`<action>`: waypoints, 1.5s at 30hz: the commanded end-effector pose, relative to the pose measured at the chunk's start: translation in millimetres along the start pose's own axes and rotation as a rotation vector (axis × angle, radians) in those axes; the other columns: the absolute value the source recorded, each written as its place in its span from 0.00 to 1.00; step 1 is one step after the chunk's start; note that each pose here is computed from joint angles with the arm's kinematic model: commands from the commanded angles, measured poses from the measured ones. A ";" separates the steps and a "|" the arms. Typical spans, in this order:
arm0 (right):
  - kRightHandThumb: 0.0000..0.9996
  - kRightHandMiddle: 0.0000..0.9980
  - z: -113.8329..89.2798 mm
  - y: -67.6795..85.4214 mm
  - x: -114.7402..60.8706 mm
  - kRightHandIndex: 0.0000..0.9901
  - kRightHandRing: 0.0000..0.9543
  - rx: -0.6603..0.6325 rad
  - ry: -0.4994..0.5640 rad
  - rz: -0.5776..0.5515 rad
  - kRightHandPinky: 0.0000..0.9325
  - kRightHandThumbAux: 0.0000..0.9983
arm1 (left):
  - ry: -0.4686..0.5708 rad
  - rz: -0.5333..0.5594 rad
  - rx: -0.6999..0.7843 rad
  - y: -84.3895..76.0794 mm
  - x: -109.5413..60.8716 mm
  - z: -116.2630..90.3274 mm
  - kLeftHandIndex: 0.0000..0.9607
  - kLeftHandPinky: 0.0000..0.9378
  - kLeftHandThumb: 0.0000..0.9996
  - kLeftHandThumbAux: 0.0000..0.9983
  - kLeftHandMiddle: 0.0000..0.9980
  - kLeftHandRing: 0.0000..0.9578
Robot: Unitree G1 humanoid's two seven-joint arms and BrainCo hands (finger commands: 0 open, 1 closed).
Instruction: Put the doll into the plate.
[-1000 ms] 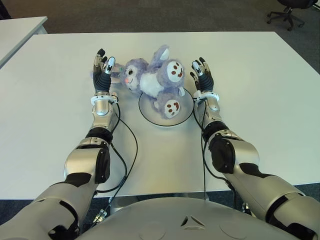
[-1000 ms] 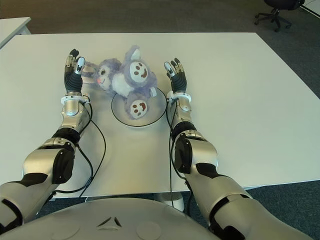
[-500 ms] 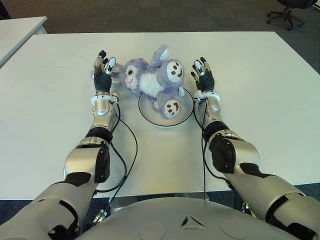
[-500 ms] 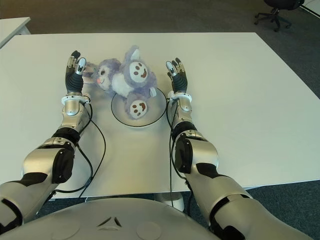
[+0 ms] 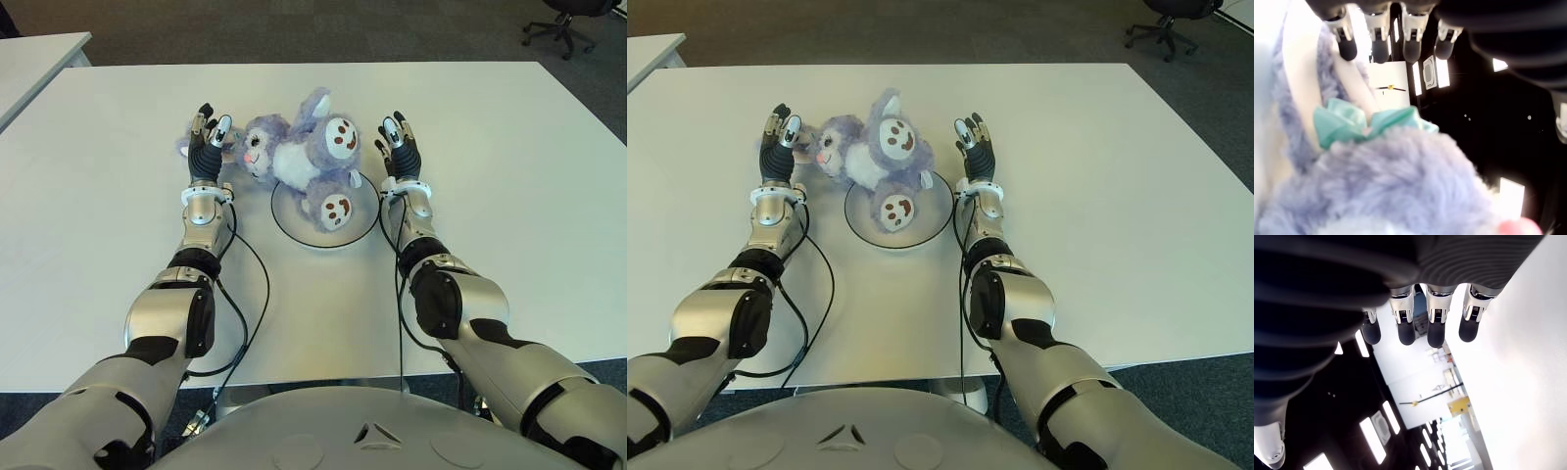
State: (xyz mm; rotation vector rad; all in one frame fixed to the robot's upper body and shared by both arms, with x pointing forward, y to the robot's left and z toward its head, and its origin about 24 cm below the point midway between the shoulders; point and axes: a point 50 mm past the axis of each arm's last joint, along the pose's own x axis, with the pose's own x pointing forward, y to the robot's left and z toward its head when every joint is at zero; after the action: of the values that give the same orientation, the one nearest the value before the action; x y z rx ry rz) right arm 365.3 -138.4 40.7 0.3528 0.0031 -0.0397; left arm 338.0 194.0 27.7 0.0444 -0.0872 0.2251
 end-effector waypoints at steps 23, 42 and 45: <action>0.00 0.06 -49.1 -27.0 -27.5 0.04 0.05 0.032 0.255 -0.138 0.04 0.50 | 0.294 -0.020 0.021 0.3 -32.5 -52.6 0.00 0.00 0.00 0.30 0.08 0.07; 0.00 0.05 -49.8 -35.0 -28.0 0.02 0.03 0.007 0.294 -0.173 0.03 0.47 | 0.321 -0.022 0.020 1.0 -35.2 -56.5 0.00 0.00 0.00 0.33 0.06 0.04; 0.00 0.05 -50.0 -36.6 -28.4 0.02 0.03 0.008 0.299 -0.176 0.04 0.48 | 0.323 -0.021 0.024 1.4 -35.6 -57.0 0.00 0.00 0.00 0.34 0.06 0.04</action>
State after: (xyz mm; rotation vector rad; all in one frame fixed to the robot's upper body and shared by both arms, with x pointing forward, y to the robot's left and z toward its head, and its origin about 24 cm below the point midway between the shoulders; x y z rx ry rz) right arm 369.2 -150.2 38.9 0.3413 0.0761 -0.1003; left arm 340.1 193.4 18.2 0.0364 0.0145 0.2159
